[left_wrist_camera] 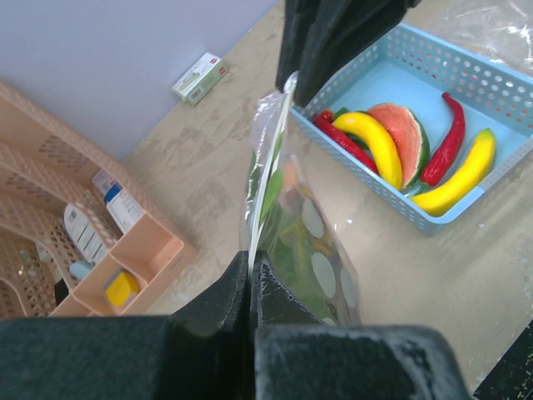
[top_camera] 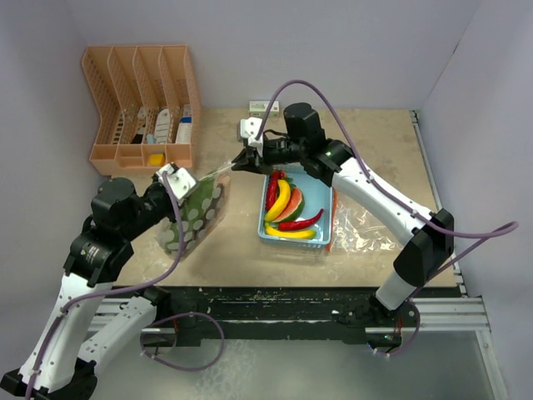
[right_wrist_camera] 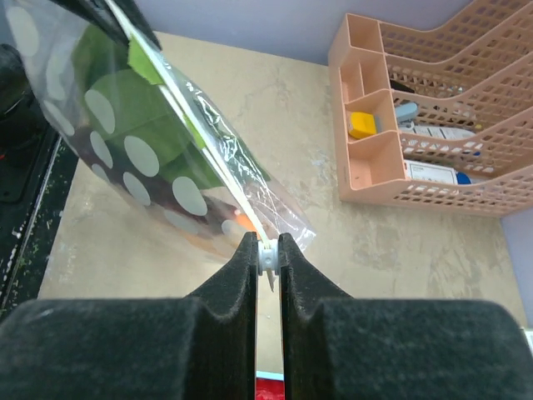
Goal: Place the food in the zip-top bag and seal the zipper
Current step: Zip the zipper food storage bag at the center of the board.
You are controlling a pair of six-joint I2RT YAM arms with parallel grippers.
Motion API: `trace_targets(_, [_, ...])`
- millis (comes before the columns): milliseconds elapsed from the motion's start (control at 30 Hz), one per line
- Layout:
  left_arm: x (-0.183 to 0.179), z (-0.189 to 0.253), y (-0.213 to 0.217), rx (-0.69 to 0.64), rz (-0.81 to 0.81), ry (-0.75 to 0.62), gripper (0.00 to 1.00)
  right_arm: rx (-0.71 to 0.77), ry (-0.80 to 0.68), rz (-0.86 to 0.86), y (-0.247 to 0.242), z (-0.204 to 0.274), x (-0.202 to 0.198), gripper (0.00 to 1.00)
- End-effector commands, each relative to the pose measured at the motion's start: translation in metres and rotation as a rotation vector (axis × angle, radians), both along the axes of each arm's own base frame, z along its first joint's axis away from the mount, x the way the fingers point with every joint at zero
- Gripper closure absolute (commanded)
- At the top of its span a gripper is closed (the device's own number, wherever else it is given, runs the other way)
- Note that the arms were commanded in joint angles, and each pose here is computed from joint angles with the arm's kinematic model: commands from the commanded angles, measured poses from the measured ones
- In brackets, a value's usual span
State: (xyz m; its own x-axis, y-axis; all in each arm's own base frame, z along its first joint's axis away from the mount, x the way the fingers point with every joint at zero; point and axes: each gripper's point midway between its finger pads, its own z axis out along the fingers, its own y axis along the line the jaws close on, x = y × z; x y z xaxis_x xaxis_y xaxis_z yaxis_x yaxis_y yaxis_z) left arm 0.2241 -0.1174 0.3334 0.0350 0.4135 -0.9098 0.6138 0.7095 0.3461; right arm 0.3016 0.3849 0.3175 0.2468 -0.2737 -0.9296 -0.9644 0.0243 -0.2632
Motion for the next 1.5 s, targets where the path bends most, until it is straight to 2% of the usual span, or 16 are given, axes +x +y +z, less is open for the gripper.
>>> trace_targets(0, [-0.007,0.051,0.019,-0.055,0.084,-0.147,1.00,-0.067,-0.024,-0.221,-0.039,-0.008,0.041,1.00])
trace_targets(267, [-0.005,0.047,0.016,-0.054,0.070,-0.136,1.00,-0.032,-0.029,-0.201,-0.035,0.002,0.038,0.98])
trace_targets(333, [-0.005,0.044,0.013,-0.054,0.061,-0.127,1.00,-0.018,-0.030,-0.171,-0.033,0.006,0.033,0.85])
trace_targets(433, [-0.002,0.039,0.009,-0.056,0.049,-0.110,1.00,0.019,-0.074,-0.179,-0.033,0.018,0.034,0.48])
trace_targets(600, [0.011,0.024,0.008,-0.057,0.080,-0.057,1.00,0.168,-0.111,-0.184,-0.034,0.061,0.023,0.19])
trace_targets(667, [0.018,0.016,0.014,-0.052,0.133,-0.030,1.00,0.243,-0.084,-0.219,-0.038,0.079,0.019,0.15])
trace_targets(733, [0.027,0.007,0.027,-0.056,0.233,0.006,1.00,0.273,-0.071,-0.325,-0.047,0.092,0.031,0.13])
trace_targets(900, [0.041,-0.010,0.077,-0.086,0.604,0.085,1.00,0.193,0.049,-0.530,-0.061,0.066,0.060,0.12])
trace_targets(933, [0.043,-0.012,0.081,-0.085,0.639,0.093,0.98,0.183,0.077,-0.587,-0.066,0.059,0.068,0.12])
trace_targets(1033, [0.048,-0.021,0.082,-0.095,0.680,0.127,0.73,0.172,0.220,-0.744,-0.085,0.030,0.090,0.14])
trace_targets(1067, [0.050,-0.023,0.081,-0.102,0.685,0.139,0.60,0.169,0.274,-0.807,-0.093,0.019,0.098,0.15])
trace_targets(1100, [0.052,-0.026,0.080,-0.111,0.690,0.148,0.43,0.159,0.317,-0.843,-0.099,0.009,0.102,0.16])
trace_targets(1167, [0.055,-0.029,0.077,-0.129,0.690,0.157,0.02,0.160,0.389,-0.926,-0.112,-0.010,0.110,0.19])
trace_targets(1333, [0.055,-0.016,0.066,-0.218,0.631,0.109,0.01,0.169,0.521,-1.101,-0.151,-0.049,0.121,0.19])
trace_targets(1467, [0.057,-0.009,0.053,-0.256,0.559,0.094,0.01,0.189,0.621,-1.329,-0.206,-0.076,0.135,0.10])
